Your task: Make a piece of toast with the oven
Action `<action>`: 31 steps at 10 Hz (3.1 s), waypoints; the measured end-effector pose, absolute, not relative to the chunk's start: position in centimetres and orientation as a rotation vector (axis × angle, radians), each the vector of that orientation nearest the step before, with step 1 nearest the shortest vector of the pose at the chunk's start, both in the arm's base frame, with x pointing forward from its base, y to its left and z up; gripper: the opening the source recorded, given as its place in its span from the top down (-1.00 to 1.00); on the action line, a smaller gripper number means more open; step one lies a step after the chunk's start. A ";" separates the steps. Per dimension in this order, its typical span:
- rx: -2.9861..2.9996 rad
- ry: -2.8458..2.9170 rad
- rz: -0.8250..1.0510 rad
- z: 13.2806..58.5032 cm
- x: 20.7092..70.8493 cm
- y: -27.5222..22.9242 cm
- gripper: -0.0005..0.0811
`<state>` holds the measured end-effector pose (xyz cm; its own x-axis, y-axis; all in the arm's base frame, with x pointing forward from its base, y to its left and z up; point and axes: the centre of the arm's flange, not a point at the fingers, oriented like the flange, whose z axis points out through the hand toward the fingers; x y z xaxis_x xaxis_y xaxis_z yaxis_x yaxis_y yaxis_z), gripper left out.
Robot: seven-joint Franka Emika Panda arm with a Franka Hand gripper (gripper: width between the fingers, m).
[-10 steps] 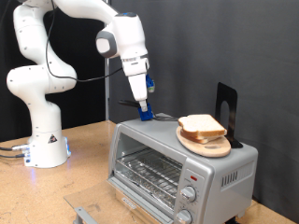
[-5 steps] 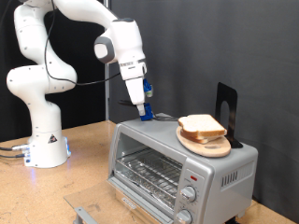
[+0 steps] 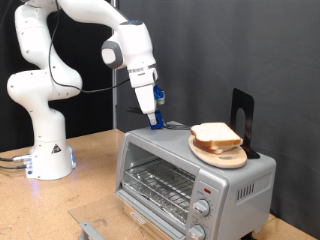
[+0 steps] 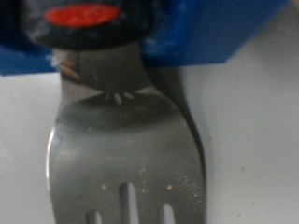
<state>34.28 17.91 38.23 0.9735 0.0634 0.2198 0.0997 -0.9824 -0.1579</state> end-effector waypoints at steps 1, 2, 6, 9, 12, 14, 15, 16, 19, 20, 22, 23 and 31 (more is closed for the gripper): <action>-2.952 -0.117 -0.311 38.0 34.3 17.9 -0.68; -2.951 -0.113 -0.306 37.9 34.3 17.9 -0.68; -2.947 -0.109 -0.302 37.9 34.4 18.0 -0.21; -2.947 -0.109 -0.301 37.9 34.4 18.0 -0.21; -2.947 -0.107 -0.301 37.9 34.4 18.0 -0.21; -2.948 -0.104 -0.292 37.6 34.5 17.9 -0.38; -2.949 -0.103 -0.286 37.5 34.5 17.9 -0.83; -2.949 -0.103 -0.284 37.4 34.5 17.9 -0.83; -2.948 -0.102 -0.286 37.4 34.5 17.9 -0.99; -2.946 -0.105 -0.292 37.5 34.5 17.9 -0.99; -2.918 -0.138 -0.329 37.8 34.6 18.1 -0.99; -2.908 -0.153 -0.336 37.9 34.6 18.2 -0.99; -2.904 -0.159 -0.328 37.9 34.5 18.3 -0.99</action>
<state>34.46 18.34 37.94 0.9693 0.0828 0.2317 0.1306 -0.9712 -0.1993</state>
